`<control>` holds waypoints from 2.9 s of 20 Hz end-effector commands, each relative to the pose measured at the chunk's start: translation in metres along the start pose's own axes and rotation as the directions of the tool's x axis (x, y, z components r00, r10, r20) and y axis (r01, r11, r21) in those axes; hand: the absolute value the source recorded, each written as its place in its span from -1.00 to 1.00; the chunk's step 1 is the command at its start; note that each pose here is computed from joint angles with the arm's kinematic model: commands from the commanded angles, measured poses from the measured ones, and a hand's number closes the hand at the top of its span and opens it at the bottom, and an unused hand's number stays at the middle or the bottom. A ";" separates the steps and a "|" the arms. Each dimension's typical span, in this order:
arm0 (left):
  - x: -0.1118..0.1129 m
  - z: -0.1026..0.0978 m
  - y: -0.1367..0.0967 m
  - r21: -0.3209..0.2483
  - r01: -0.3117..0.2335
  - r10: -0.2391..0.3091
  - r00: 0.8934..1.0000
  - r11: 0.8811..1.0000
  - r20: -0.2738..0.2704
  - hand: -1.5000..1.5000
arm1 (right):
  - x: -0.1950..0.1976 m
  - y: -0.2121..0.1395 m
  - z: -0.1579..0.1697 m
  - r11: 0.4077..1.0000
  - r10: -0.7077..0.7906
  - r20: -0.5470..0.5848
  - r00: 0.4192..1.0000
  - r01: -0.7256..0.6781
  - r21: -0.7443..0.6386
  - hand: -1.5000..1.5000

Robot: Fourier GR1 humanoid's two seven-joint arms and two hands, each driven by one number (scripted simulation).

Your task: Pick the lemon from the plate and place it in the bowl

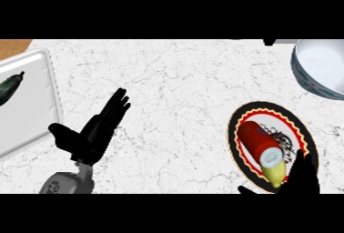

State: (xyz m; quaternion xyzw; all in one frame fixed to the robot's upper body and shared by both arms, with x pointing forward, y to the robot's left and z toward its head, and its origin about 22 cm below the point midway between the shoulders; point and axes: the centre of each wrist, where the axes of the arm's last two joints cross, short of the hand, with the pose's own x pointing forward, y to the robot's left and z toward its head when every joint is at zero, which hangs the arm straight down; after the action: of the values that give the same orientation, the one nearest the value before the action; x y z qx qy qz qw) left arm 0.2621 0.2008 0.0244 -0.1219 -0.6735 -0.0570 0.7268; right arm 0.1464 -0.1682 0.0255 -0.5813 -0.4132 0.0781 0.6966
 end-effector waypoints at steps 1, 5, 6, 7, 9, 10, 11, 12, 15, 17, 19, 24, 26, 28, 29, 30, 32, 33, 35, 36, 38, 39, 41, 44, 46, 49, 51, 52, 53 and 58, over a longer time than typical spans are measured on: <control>0.005 0.003 0.019 -0.006 -0.006 0.006 1.000 1.000 -0.014 0.00 | 0.006 0.023 0.000 1.000 0.002 -0.038 0.999 -0.003 -0.018 -1.00; -0.013 -0.011 0.001 -0.008 0.010 -0.010 1.000 1.000 0.004 0.00 | -0.014 0.034 -0.006 1.000 -0.004 -0.042 0.999 0.004 -0.010 -1.00; -0.011 0.009 0.010 -0.004 -0.009 0.009 1.000 1.000 0.008 0.00 | -0.003 0.012 -0.007 1.000 -0.010 -0.042 0.999 0.009 -0.019 -1.00; 0.018 -0.016 0.004 -0.010 -0.018 0.018 1.000 1.000 -0.013 0.00 | -0.009 0.038 -0.010 1.000 -0.003 -0.050 0.999 0.002 -0.025 -1.00; 0.012 -0.014 -0.007 -0.008 -0.001 0.001 1.000 1.000 0.001 0.00 | 0.001 0.037 -0.029 0.999 -0.018 -0.034 0.999 0.016 -0.045 -1.00; -0.006 -0.010 -0.005 0.005 -0.014 0.014 1.000 1.000 -0.006 0.00 | -0.019 0.021 -0.021 1.000 -0.019 -0.051 0.999 0.018 -0.018 -1.00; 0.012 0.006 -0.005 -0.003 -0.004 0.004 1.000 1.000 -0.009 0.00 | -0.020 0.018 -0.024 0.999 -0.033 -0.058 0.998 0.031 -0.032 -1.00; 0.014 0.002 -0.014 -0.006 0.010 -0.010 1.000 1.000 -0.001 0.00 | -0.005 0.033 -0.023 0.999 -0.026 -0.060 0.998 0.024 -0.035 -1.00; -0.005 -0.003 0.014 0.004 0.007 -0.007 1.000 1.000 0.006 0.00 | -0.022 0.047 -0.020 0.998 -0.045 -0.046 0.998 0.044 -0.037 -1.00; -0.003 -0.010 0.015 -0.001 -0.004 0.004 1.000 1.000 0.000 0.00 | -0.003 0.033 -0.048 0.998 -0.046 -0.047 0.998 0.044 -0.040 -1.00; 0.010 -0.006 -0.009 0.003 0.006 -0.006 1.000 1.000 0.007 0.00 | -0.005 0.044 -0.033 1.000 -0.020 -0.031 0.999 0.019 -0.024 -1.00; 0.014 -0.008 -0.006 -0.012 -0.004 0.004 1.000 1.000 -0.003 0.00 | -0.010 0.055 -0.035 0.996 -0.026 0.060 0.998 0.031 -0.078 1.00; -0.006 -0.005 0.018 -0.002 -0.003 0.003 1.000 1.000 -0.012 0.00 | -0.022 0.054 -0.049 0.996 -0.013 0.072 0.997 0.019 -0.089 1.00; 0.015 -0.002 -0.005 0.005 -0.004 0.004 1.000 1.000 0.008 0.00 | -0.015 0.053 -0.069 0.996 0.003 0.079 0.997 0.004 -0.087 1.00; 0.001 0.000 0.014 0.013 -0.001 0.001 1.000 1.000 0.002 0.00 | -0.022 0.044 -0.070 0.996 0.004 0.086 0.996 0.005 -0.093 1.00; -0.003 -0.014 0.004 -0.012 -0.006 0.006 1.000 1.000 -0.005 0.00 | -0.013 0.047 -0.048 0.997 0.010 0.088 0.996 -0.004 -0.077 1.00; 0.006 0.002 0.003 0.017 -0.006 0.006 1.000 1.000 0.011 0.00 | -0.008 0.056 -0.036 0.995 0.023 0.115 0.993 -0.011 -0.098 1.00; -0.015 0.019 -0.005 0.002 -0.001 0.001 1.000 1.000 -0.005 0.00 | -0.008 0.061 -0.053 0.995 0.044 0.095 0.994 -0.035 -0.095 1.00; 0.013 -0.016 0.012 0.009 -0.007 0.007 1.000 1.000 -0.002 0.00 | 0.001 0.066 -0.046 0.990 0.049 0.107 0.993 -0.034 -0.139 1.00; -0.013 0.013 0.006 -0.012 0.015 -0.015 1.000 1.000 0.003 0.00 | -0.002 0.050 -0.037 0.988 0.066 0.095 0.993 -0.052 -0.145 1.00; 0.017 -0.006 0.009 0.000 -0.001 0.001 1.000 1.000 0.024 0.00 | -0.011 0.061 -0.027 0.981 0.072 0.091 0.993 -0.054 -0.188 1.00; 0.005 0.003 0.005 -0.015 -0.003 0.003 1.000 1.000 0.002 0.00 | 0.007 0.052 -0.056 0.986 0.153 0.129 0.980 -0.142 -0.092 1.00; 0.001 0.000 -0.006 -0.045 0.003 -0.003 1.000 0.999 -0.002 0.00 | 0.009 0.048 -0.079 0.955 0.278 0.232 0.932 -0.294 0.037 1.00; 0.010 -0.007 -0.009 -0.070 0.013 -0.013 1.000 0.997 0.009 0.00 | 0.003 0.055 -0.075 0.850 0.375 0.394 0.839 -0.480 0.215 1.00; 0.015 -0.013 -0.012 -0.063 0.008 -0.007 1.000 0.998 0.012 0.00 | 0.037 0.032 -0.101 0.838 0.370 0.442 0.817 -0.499 0.221 1.00; 0.004 -0.007 0.000 -0.008 0.009 -0.009 1.000 1.000 0.005 0.00 | 0.069 0.002 -0.125 0.843 0.361 0.485 0.796 -0.501 0.195 1.00; 0.004 -0.004 0.005 -0.030 0.014 -0.013 1.000 0.999 0.016 0.00 | 0.113 -0.026 -0.141 0.881 0.288 0.508 0.812 -0.433 0.193 1.00; 0.010 -0.004 0.011 -0.010 0.000 0.000 1.000 1.000 -0.007 0.00 | 0.113 -0.043 -0.129 0.889 0.275 0.523 0.807 -0.421 0.182 1.00; 0.011 0.000 0.011 0.004 0.002 -0.002 1.000 1.000 0.001 0.00 | 0.132 -0.054 -0.112 0.903 0.265 0.516 0.814 -0.397 0.163 1.00; 0.009 -0.010 0.001 0.007 -0.010 0.010 1.000 1.000 -0.012 0.00 | 0.135 -0.114 -0.117 0.957 0.242 0.507 0.827 -0.289 0.014 1.00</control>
State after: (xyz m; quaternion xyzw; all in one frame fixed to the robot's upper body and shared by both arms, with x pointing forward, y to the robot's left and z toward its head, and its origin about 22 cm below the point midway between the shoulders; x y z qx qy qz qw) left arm 0.2693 0.2039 0.0287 -0.1194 -0.6728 -0.0574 0.7279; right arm 0.2799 -0.2097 0.1496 -0.5328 -0.4638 0.3678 0.6047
